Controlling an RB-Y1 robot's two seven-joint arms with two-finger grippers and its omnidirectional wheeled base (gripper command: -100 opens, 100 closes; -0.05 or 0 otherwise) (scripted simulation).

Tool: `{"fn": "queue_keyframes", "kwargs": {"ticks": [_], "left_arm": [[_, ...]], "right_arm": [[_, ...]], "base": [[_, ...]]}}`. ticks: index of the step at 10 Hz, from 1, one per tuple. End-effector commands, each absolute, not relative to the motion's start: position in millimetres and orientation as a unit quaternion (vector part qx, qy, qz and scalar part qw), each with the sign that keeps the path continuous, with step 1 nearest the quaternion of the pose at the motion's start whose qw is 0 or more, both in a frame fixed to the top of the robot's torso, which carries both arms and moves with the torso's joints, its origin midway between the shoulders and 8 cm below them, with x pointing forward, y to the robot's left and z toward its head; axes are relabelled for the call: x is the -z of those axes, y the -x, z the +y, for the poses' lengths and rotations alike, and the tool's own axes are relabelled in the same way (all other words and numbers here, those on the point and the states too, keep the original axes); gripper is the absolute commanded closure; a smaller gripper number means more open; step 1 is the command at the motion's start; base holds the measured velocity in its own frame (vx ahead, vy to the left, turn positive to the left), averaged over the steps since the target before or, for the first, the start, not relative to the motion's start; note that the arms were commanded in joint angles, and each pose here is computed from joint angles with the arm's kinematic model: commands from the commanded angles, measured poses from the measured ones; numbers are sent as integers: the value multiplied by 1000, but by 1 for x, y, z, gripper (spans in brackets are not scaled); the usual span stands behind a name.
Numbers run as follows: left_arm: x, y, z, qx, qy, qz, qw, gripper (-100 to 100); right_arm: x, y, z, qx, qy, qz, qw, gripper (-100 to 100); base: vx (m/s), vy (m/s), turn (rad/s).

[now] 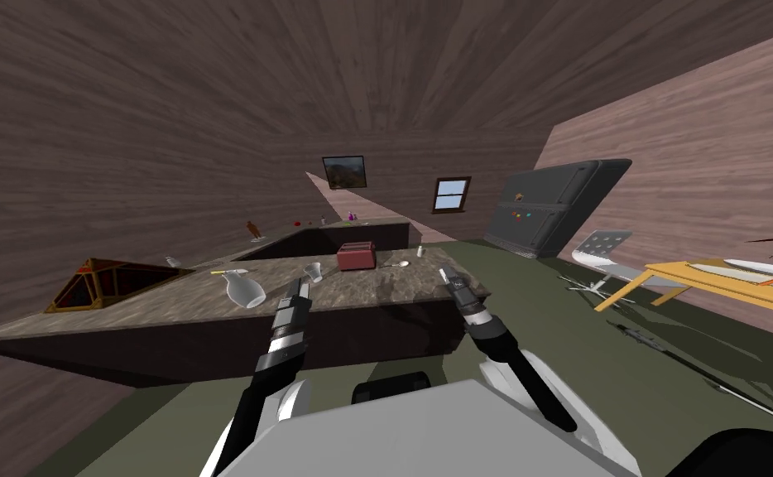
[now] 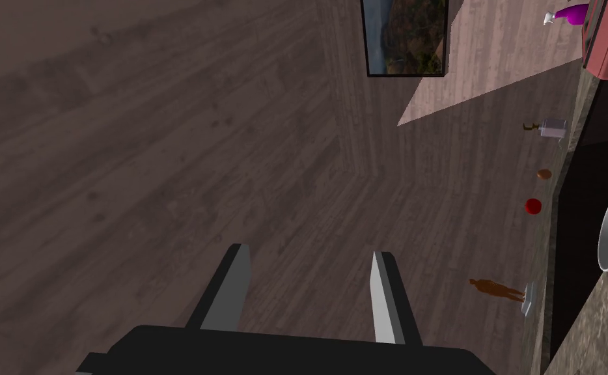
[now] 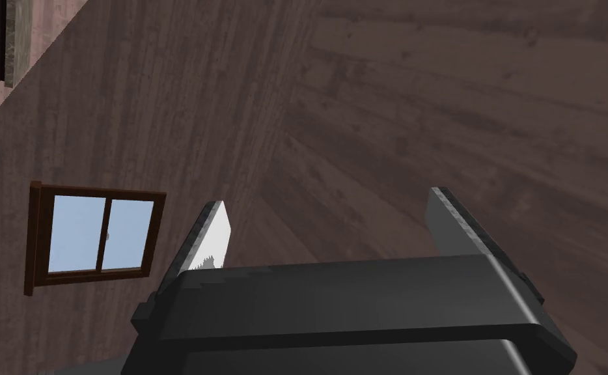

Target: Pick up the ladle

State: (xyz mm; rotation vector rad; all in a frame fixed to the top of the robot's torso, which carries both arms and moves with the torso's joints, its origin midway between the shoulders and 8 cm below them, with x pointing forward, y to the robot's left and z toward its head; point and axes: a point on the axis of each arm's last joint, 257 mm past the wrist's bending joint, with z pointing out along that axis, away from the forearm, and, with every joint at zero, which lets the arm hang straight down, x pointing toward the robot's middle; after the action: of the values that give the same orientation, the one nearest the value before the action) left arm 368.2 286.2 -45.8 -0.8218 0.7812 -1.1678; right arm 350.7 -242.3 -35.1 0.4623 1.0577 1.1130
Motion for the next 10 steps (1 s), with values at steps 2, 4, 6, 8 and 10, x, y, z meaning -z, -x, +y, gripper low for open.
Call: {"fn": "queue_keyframes", "kwargs": {"ticks": [2,4,6,8,10], "left_arm": [[46,-368,286,522,367,349,687,0],[46,-368,286,522,367,349,687,0],[46,-368,286,522,367,349,687,0],[46,-368,286,522,367,349,687,0],[46,-368,286,521,367,349,687,0]], "right_arm": [[70,-349,-247,-478,-198,521,678,-100],[89,-347,-251,-465,-188,551,667,-100],[109,-344,-257,-451,-181,578,655,-100],[129,-341,-266,-435,-174,606,643,-100],[150,-336,-277,-417,-168,633,630,-100]], "base": [[-98,-125,194],[-86,-91,149],[-73,-69,165],[-66,-68,204],[-59,-70,212]]}}
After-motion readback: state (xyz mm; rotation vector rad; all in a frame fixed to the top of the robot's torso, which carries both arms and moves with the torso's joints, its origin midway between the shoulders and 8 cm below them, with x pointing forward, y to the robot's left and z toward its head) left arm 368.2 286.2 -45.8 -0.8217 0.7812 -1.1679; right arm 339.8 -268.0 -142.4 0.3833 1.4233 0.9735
